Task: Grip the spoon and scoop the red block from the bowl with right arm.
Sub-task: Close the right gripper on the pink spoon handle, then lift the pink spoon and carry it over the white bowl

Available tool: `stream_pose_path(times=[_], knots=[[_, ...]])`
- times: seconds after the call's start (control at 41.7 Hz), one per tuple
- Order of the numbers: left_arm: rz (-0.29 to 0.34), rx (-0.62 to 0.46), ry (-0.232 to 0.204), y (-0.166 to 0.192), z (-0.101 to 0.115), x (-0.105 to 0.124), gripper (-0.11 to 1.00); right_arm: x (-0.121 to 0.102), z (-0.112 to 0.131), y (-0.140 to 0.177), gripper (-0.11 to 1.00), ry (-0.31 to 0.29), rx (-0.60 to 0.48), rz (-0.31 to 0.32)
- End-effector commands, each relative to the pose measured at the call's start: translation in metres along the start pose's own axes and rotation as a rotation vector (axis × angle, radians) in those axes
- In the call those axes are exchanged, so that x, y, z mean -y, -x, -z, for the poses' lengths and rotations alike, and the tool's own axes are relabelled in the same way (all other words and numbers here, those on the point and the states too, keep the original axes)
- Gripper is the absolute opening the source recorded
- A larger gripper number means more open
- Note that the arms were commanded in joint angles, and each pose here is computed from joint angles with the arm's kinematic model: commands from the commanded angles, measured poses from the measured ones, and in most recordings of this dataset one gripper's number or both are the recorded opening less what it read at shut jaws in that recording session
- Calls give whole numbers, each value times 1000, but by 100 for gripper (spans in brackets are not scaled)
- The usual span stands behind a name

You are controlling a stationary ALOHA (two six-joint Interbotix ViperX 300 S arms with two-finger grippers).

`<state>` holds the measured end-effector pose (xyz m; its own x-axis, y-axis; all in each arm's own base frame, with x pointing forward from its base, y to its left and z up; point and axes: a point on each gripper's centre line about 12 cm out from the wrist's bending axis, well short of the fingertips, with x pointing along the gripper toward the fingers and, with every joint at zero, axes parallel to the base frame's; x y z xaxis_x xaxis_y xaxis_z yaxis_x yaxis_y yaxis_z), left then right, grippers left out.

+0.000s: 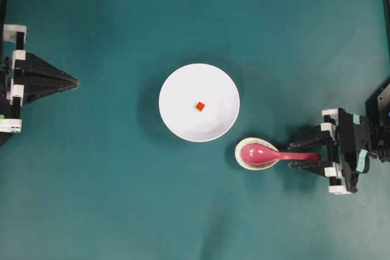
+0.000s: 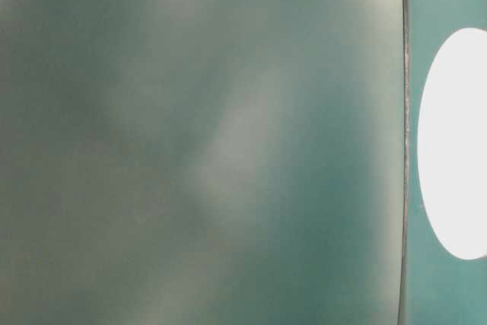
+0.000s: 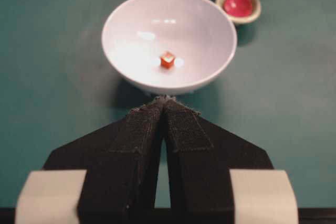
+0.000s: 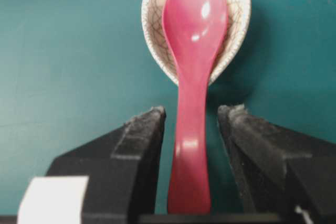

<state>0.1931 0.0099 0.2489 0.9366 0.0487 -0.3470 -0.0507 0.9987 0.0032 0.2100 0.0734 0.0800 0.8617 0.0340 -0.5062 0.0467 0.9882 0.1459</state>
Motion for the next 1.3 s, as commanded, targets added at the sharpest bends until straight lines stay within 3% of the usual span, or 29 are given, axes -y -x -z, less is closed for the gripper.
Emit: stream_pose_path(times=[0.0, 0.432, 0.792, 1.008, 1.272], knots=[[-3, 21, 1, 0, -9, -1, 0, -4, -6, -2, 51, -6, 27, -9], [-3, 20, 1, 0, -9, -1, 0, -3, -8, -1, 49, -4, 50, -7], [-3, 18, 1, 0, -8, -1, 0, -4, -9, -1, 25, 16, 51, -10], [-3, 17, 1, 0, -8, -1, 0, -5, -11, -1, 25, 30, 58, -15], [-3, 11, 1, 0, -7, -1, 0, -3, -34, 10, 25, -27, 136, -31]])
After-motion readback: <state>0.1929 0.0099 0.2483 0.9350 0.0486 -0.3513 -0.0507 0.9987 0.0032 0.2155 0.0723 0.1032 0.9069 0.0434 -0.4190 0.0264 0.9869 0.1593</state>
